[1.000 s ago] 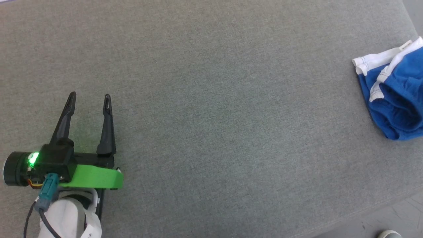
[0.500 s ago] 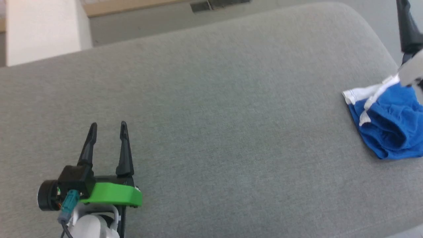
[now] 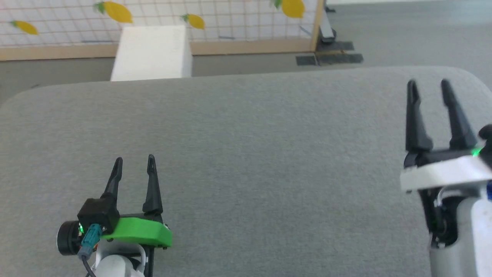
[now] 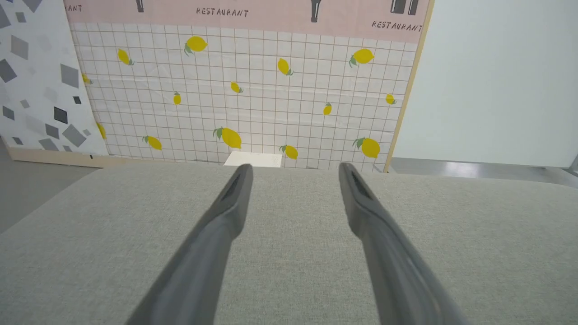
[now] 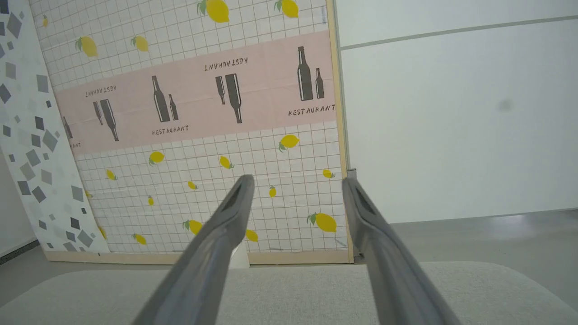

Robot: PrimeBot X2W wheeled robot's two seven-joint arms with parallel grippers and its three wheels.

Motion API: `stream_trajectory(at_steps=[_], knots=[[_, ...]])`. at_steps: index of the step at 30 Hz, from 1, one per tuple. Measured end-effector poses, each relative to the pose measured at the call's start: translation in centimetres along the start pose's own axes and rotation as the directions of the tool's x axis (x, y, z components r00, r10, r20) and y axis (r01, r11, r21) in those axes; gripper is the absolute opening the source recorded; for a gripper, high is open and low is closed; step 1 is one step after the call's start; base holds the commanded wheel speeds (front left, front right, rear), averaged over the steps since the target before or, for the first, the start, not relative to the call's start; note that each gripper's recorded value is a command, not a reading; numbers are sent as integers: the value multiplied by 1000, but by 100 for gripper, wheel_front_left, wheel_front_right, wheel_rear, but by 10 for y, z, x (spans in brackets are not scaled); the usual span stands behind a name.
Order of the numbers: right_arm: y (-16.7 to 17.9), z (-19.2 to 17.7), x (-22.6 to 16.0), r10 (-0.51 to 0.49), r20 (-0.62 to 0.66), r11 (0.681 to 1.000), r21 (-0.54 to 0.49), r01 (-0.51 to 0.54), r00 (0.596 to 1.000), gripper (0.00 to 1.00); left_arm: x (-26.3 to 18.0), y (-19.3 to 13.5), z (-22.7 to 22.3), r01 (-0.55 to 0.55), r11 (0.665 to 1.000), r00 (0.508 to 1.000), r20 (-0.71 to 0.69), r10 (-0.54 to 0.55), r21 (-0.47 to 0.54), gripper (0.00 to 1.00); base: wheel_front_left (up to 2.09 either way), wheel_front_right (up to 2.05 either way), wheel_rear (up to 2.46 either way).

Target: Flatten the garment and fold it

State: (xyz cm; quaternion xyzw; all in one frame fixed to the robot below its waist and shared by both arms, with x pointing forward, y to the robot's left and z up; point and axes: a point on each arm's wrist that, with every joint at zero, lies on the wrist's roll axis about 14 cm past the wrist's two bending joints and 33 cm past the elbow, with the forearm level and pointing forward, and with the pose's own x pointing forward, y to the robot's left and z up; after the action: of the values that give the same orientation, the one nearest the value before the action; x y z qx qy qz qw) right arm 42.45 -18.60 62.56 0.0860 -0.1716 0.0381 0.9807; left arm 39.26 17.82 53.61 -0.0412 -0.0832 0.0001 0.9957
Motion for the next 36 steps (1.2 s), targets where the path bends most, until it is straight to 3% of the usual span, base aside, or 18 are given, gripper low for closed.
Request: stream_trajectory(at_steps=[13, 25, 36], knots=[[25, -51, -55, 49, -109, 998, 52, -44, 993, 100, -33, 31, 27, -114, 993, 991, 64, 116, -36, 100, 0, 0, 0], [13, -85, -91, 14, -238, 1000, 12, -11, 971, 100, -39, 20, 1, -97, 995, 995, -14, 97, -6, 100, 0, 0, 0], [8, -94, -97, -2, -267, 1000, 9, 5, 964, 100, -45, 10, -29, -56, 998, 992, -113, 56, 3, 100, 0, 0, 0]])
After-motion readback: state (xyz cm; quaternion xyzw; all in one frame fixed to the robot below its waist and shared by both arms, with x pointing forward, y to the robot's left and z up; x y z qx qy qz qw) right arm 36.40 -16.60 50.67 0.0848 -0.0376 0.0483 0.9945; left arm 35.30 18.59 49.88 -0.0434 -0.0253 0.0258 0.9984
